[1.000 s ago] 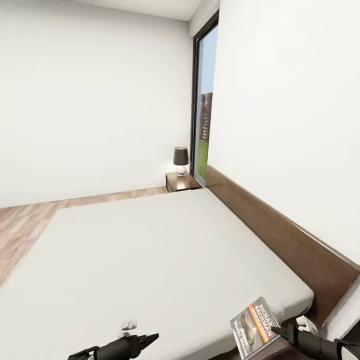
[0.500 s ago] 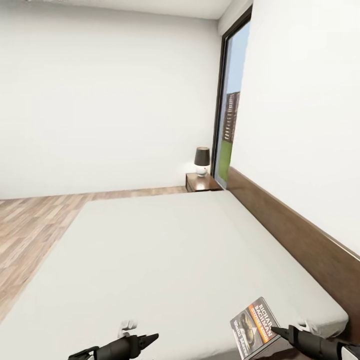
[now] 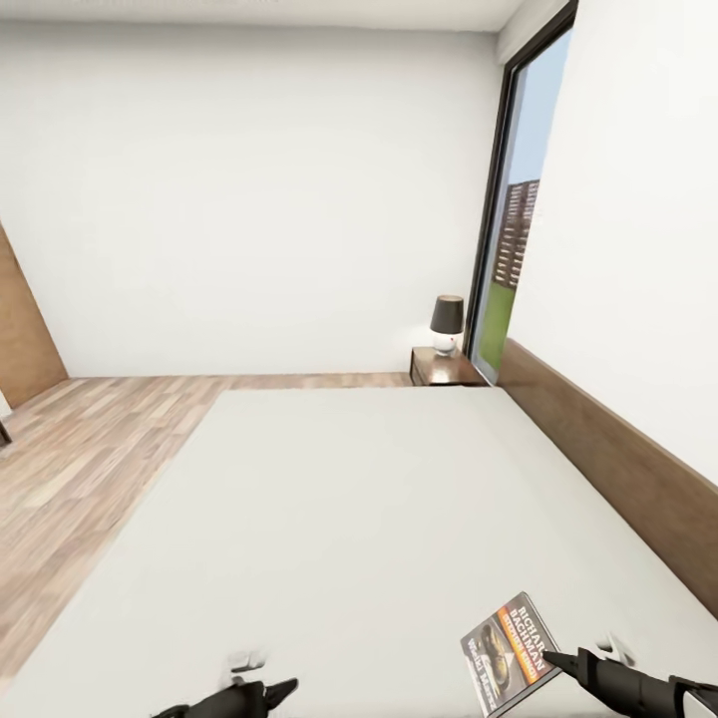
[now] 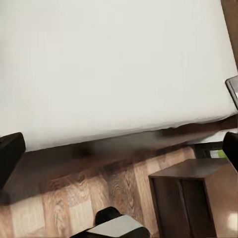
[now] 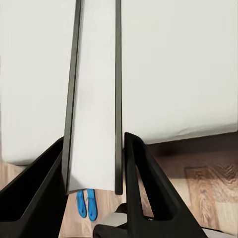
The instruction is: In the bedroom, move the book from the bed onto either nightstand, and place the two sandals side by side next to the bed.
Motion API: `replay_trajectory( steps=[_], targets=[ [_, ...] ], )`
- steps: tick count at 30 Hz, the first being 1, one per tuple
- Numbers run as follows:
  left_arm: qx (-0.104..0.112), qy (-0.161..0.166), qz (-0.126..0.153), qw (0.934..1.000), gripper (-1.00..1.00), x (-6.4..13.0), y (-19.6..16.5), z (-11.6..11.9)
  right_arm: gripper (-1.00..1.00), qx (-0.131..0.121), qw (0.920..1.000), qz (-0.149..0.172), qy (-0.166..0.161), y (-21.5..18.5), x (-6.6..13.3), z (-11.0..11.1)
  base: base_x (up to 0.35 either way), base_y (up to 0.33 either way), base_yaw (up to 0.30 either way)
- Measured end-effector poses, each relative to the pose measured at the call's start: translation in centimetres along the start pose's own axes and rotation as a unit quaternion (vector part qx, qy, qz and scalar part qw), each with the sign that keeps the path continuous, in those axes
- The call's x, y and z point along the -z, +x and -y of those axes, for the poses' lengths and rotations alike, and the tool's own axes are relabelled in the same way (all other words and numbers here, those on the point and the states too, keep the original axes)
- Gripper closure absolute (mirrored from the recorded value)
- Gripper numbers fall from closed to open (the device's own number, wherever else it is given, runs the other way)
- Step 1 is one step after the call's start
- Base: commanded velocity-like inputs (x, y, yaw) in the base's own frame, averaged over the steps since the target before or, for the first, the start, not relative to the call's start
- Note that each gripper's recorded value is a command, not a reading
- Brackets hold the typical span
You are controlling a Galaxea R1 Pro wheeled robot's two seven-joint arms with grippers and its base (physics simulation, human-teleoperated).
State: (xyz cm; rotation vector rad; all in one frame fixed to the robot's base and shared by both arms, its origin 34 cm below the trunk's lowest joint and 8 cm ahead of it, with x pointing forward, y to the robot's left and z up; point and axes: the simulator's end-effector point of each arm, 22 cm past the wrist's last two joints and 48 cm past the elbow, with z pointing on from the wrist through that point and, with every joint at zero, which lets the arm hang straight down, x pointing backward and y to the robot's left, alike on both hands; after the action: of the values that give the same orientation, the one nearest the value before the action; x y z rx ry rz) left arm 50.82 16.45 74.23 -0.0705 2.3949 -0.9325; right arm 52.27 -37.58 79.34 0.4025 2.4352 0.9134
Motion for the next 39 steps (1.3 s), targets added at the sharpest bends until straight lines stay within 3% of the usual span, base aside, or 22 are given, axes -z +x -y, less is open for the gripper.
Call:
replay_trajectory(
  steps=[3,4,6,11,13,39],
  targets=[
    [-0.004,-0.024,-0.003,0.9997,-1.00,0.6,1.7,-1.4,1.00,0.000,1.0000,0.000,0.000,0.0,0.0,0.0,0.000,0.000,0.293],
    [-0.002,-0.034,-0.017,0.9993,-1.00,1.2,4.2,-2.2,1.00,0.000,1.0000,0.001,0.001,-0.1,0.1,0.1,0.000,0.000,0.293],
    [-0.007,-0.039,-0.028,0.9988,-1.00,1.6,6.0,-2.6,1.00,0.000,1.0000,0.001,0.001,-0.1,0.1,0.1,0.000,0.000,0.293],
    [-0.075,-0.028,-0.072,0.9942,-1.00,1.9,8.7,-2.2,1.00,0.000,1.0000,0.000,0.001,0.0,0.1,0.1,0.000,0.000,0.293],
    [-0.084,-0.026,-0.079,0.9930,-1.00,1.9,9.0,-2.2,1.00,0.000,1.0000,0.000,0.000,0.0,0.1,0.0,0.000,0.000,0.293],
    [-0.093,-0.025,-0.085,0.9917,-1.00,2.0,9.3,-2.2,1.00,0.000,1.0000,0.000,0.000,0.0,0.0,0.0,0.000,0.000,0.293]
  ],
)
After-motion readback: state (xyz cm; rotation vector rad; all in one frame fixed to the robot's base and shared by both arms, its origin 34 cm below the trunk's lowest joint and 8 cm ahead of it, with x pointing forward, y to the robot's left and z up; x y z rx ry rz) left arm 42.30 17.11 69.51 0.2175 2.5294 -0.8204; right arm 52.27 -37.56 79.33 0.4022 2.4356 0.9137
